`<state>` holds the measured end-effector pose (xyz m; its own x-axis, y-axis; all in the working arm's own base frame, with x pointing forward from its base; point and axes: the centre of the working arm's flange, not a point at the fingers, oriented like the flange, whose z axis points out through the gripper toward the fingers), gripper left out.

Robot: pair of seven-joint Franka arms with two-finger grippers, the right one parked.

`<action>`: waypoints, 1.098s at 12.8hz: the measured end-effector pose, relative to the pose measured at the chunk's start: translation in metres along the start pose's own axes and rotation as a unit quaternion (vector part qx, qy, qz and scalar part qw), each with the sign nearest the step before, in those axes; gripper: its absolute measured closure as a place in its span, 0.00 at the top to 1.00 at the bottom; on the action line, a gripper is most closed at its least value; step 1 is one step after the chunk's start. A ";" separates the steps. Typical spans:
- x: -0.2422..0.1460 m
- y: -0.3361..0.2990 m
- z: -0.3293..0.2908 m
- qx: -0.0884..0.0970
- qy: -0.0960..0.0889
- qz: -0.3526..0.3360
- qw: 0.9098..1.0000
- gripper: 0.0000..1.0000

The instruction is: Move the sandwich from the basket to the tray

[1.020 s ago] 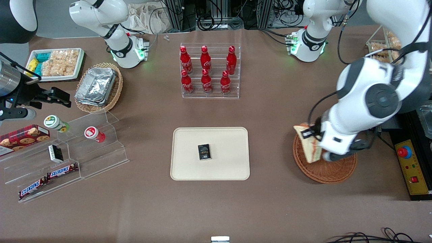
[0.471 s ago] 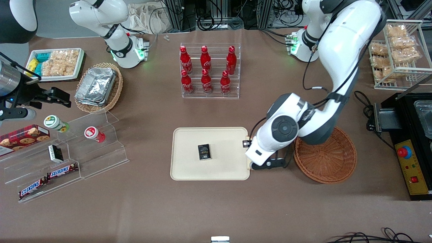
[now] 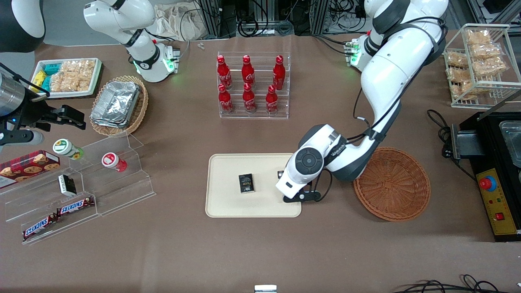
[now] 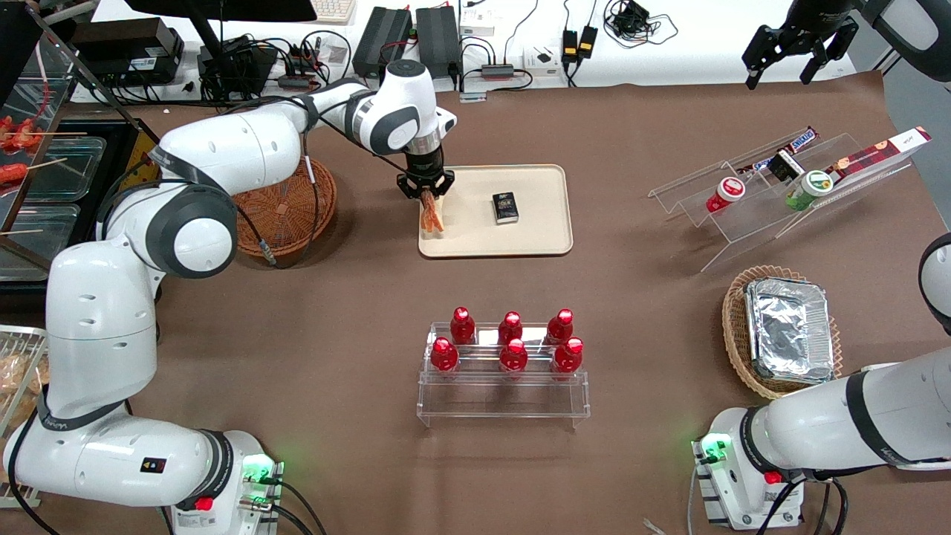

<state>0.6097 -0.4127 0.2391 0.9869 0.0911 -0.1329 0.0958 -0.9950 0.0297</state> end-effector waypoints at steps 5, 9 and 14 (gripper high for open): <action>0.000 0.003 0.002 0.015 0.020 -0.012 1.000 0.27; 0.008 0.002 -0.026 0.023 0.056 -0.017 0.998 0.70; 0.008 -0.035 -0.121 0.075 0.077 -0.069 0.992 1.00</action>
<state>0.6295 -0.3718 0.3567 0.9747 0.2216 0.0283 0.2234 -0.9665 -0.1266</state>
